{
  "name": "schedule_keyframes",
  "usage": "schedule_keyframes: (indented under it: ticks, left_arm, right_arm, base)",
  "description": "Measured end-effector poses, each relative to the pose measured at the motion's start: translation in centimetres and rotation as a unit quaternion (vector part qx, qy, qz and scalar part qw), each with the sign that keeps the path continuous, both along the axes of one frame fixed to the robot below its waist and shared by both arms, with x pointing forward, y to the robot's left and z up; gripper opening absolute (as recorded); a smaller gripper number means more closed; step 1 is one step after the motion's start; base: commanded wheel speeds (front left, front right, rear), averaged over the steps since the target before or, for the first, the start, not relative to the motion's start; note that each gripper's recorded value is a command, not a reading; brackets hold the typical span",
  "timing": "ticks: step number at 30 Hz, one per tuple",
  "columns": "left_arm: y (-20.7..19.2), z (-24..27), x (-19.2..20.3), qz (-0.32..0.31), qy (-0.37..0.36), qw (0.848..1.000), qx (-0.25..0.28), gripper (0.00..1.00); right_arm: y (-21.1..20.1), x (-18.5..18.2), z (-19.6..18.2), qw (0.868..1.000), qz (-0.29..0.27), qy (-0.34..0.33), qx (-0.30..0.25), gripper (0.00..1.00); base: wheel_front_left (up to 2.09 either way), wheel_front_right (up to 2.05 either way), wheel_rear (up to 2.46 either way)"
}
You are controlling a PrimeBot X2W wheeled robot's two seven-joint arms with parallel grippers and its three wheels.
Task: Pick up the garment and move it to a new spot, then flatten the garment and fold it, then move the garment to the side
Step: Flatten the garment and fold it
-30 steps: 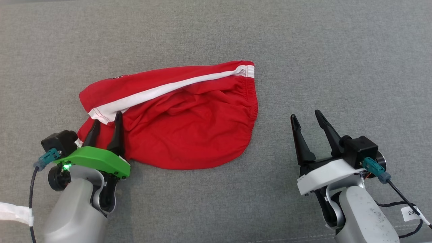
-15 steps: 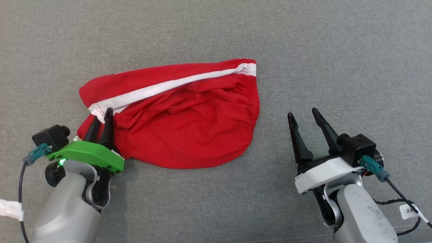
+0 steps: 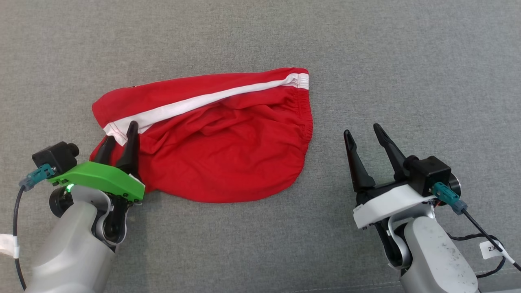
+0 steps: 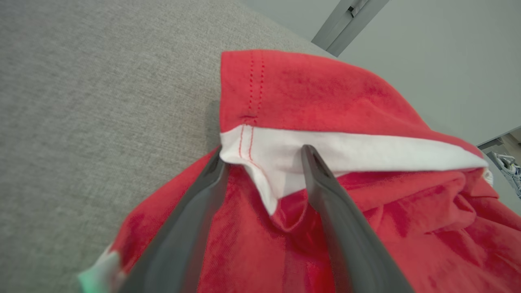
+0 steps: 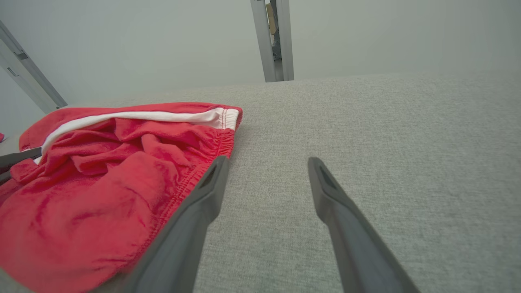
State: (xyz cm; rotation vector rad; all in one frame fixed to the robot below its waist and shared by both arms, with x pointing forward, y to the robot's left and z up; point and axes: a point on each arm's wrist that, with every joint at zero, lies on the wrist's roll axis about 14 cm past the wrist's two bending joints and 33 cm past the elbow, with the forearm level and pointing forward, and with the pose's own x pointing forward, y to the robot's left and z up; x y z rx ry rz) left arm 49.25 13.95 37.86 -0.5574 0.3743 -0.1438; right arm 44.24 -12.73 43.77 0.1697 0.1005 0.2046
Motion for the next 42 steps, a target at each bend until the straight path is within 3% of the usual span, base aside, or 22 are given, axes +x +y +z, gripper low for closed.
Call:
schedule_keyframes:
  ticks: [1, 2, 12, 23, 39, 42]
  left_arm:
    - [0.0, -0.1, 0.0, 0.000, 0.003, 1.000, -0.001, 0.17]
    - [0.0, -0.3, 0.0, 0.002, 0.005, 1.000, -0.002, 0.00]
    - [1.3, 1.2, 1.1, 0.013, -0.024, 1.000, 0.006, 0.00]
    - [0.9, 1.8, 0.0, -0.007, -0.045, 0.999, 0.027, 0.00]
    - [1.5, 0.3, 0.1, -0.009, -0.033, 0.998, 0.046, 0.00]
    - [1.4, 0.3, 0.2, -0.010, -0.033, 0.998, 0.045, 0.00]
  right_arm:
    - [0.0, 0.0, 0.0, 1.000, 0.000, 0.000, 0.000, 1.00]
    - [0.0, 0.0, 0.0, 1.000, -0.001, 0.000, 0.000, 1.00]
    - [0.9, 2.3, 0.5, 1.000, 0.008, -0.010, 0.020, 1.00]
    - [6.5, 7.2, -1.2, 0.984, 0.041, 0.053, 0.165, 1.00]
    - [7.6, 10.0, -3.6, 0.984, 0.058, 0.084, 0.148, 1.00]
    - [7.6, 10.0, -3.4, 0.984, 0.059, 0.080, 0.147, 0.93]
  base:
    - [0.00, 0.00, 0.00]
    - [0.00, 0.00, 0.00]
    - [0.00, 0.00, 0.00]
    - [0.00, 0.00, 0.00]
    - [0.00, 0.00, 0.00]
    - [0.00, 0.00, 0.00]
